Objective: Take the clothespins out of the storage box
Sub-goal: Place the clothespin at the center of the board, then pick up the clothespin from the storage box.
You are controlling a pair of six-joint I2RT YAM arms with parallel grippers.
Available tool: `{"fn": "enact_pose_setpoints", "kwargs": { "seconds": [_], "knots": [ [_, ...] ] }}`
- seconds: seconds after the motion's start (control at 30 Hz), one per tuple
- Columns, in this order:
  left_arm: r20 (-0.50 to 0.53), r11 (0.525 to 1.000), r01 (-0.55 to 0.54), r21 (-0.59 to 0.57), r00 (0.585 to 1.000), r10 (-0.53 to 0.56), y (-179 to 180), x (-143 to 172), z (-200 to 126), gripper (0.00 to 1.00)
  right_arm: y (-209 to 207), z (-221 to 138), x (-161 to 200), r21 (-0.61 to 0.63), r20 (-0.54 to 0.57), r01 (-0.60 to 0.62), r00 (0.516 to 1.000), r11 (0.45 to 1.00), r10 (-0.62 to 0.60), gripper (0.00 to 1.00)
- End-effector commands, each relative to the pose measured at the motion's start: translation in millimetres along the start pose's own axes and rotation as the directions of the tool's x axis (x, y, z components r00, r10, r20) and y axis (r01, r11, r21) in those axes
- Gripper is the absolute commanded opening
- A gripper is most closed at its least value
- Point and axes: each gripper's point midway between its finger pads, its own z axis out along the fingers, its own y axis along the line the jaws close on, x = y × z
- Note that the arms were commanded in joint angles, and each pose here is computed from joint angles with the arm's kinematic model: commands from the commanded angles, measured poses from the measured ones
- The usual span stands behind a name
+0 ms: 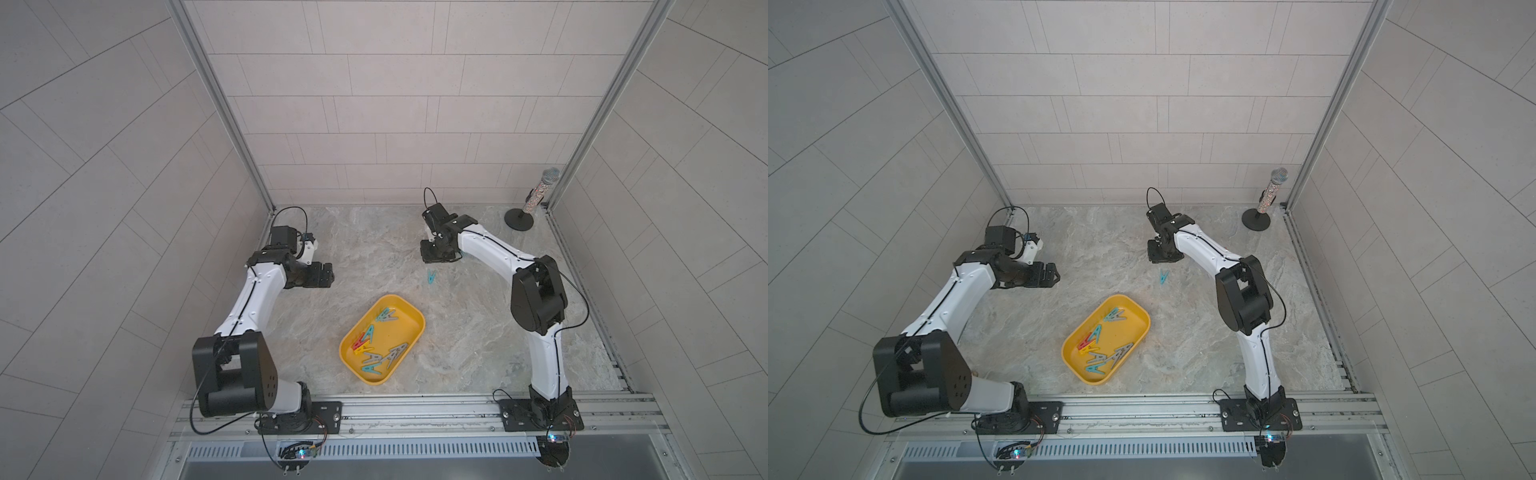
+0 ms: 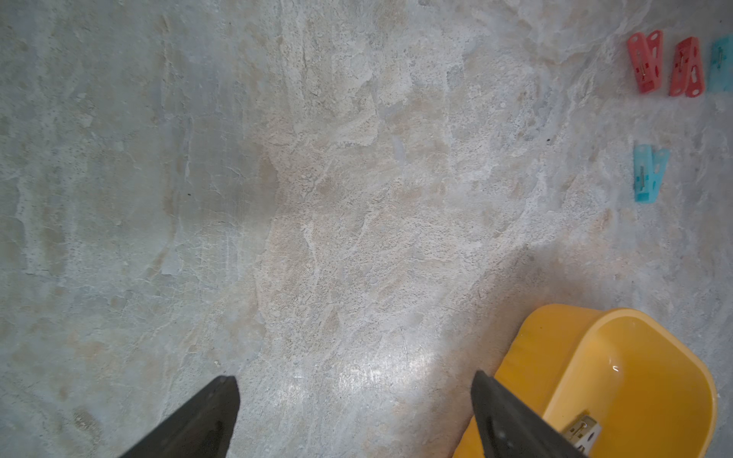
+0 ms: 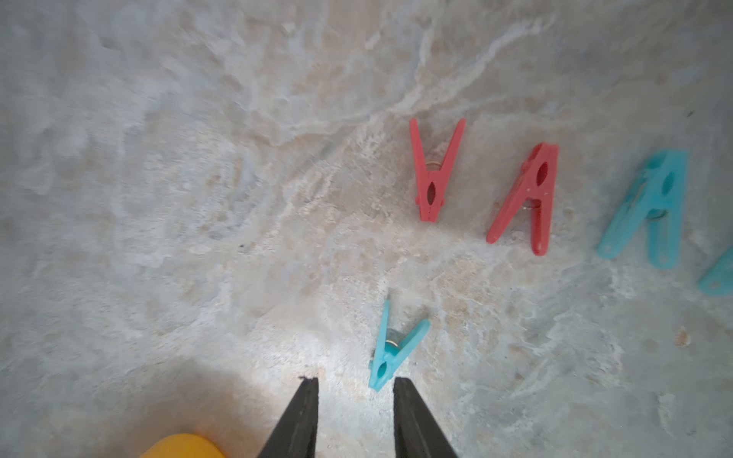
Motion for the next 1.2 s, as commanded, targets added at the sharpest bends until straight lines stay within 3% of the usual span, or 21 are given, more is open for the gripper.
{"fn": "enact_pose_setpoints", "kwargs": {
  "seconds": [0.0,0.13,0.27,0.57,0.9,1.17],
  "knots": [
    [0.019,1.0,0.001,-0.003,1.0,-0.001,1,-2,-7,0.99,27,-36,7,-0.052,0.032,0.096,0.995,0.994,-0.094,0.35],
    [0.014,1.0,0.002,-0.011,1.0,-0.002,3,-1,-6,0.99,59,-60,27,-0.126,0.067,0.212,0.976,0.969,-0.205,0.33],
    [0.013,1.0,0.003,-0.009,1.0,-0.003,3,-1,-6,0.99,91,-76,57,-0.21,0.092,0.358,0.934,0.91,-0.346,0.33],
    [0.013,1.0,0.003,-0.012,1.0,-0.003,3,-1,-6,0.99,133,-53,150,-0.262,-0.01,0.642,0.745,0.72,-0.667,0.32],
    [0.011,1.0,0.003,-0.009,1.0,-0.003,3,-1,-6,0.99,140,-10,183,-0.201,-0.12,0.751,0.618,0.629,-0.777,0.32],
    [0.012,1.0,0.005,-0.008,1.0,-0.005,3,-1,-6,0.99,138,17,176,-0.135,-0.155,0.776,0.597,0.616,-0.787,0.32]
  ]
}}
